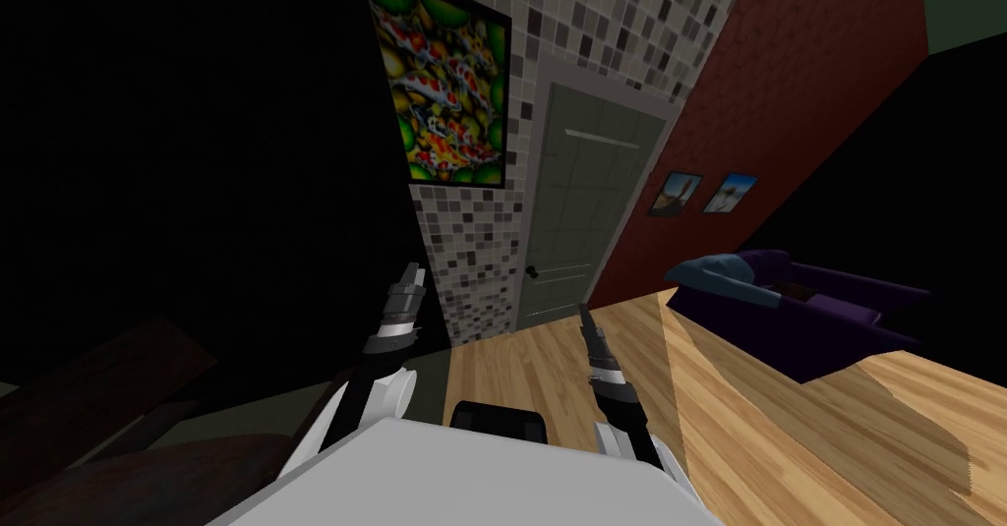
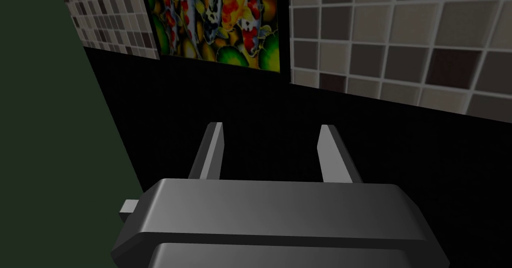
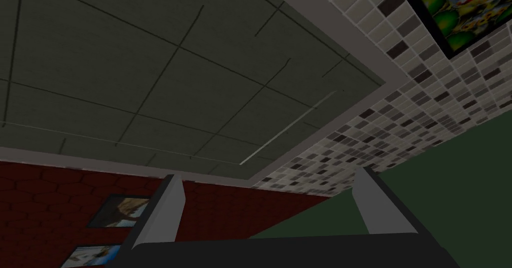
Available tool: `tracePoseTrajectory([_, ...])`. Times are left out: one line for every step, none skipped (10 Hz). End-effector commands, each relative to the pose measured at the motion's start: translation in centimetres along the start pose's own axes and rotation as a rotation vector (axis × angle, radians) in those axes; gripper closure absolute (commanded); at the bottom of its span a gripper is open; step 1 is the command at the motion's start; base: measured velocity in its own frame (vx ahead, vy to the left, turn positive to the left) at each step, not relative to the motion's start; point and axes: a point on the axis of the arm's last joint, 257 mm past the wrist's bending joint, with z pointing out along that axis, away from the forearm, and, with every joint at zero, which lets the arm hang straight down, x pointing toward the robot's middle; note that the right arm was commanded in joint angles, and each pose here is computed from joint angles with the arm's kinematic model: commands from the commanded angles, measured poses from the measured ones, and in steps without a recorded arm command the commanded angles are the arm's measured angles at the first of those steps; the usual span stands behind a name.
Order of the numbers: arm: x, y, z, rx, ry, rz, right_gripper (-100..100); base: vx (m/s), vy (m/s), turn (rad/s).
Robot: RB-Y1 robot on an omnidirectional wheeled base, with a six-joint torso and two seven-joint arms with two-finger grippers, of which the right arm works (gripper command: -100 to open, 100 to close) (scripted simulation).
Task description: Pull the door open
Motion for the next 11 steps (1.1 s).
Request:
tracePoseTrajectory([0.6, -0.9, -0.55, 0.01, 0.02, -0.054, -100, 0.097, 0.031, 0.034])
tracePoseTrajectory([1.0, -1.5, -0.93, 0.016, 0.033, -0.086, -100, 0.097, 0.025, 0.038])
tracePoseTrajectory([1.4, -2.1, -1.33, 0.022, 0.046, -0.118, -100, 0.105, 0.005, 0.042])
tracePoseTrajectory([1.7, -2.7, -1.73, 0.027, 0.059, -0.149, -100, 0.115, 0.014, 0.055])
tracePoseTrajectory([2.1, -3.3, -2.15, 0.033, 0.073, -0.181, -100, 0.102, 0.026, 0.031])
tracePoseTrajectory([2.4, -3.8, -2.58, 0.037, 0.087, -0.212, -100, 0.092, 0.025, 0.031])
tracePoseTrajectory([2.8, -4.4, -3.02, 0.042, 0.101, -0.242, -100, 0.107, 0.009, 0.046])
tracePoseTrajectory([3.1, -4.9, -3.47, 0.046, 0.116, -0.273, -100, 0.105, -0.007, 0.041])
tracePoseTrajectory([3.5, -5.5, -3.93, 0.05, 0.13, -0.303, -100, 0.097, 0.013, 0.041])
tracePoseTrajectory([3.8, -6.0, -4.41, 0.054, 0.145, -0.333, -100, 0.094, 0.009, 0.036])
tracePoseTrajectory([4.1, -6.5, -4.89, 0.057, 0.16, -0.362, -100, 0.099, 0.007, 0.037])
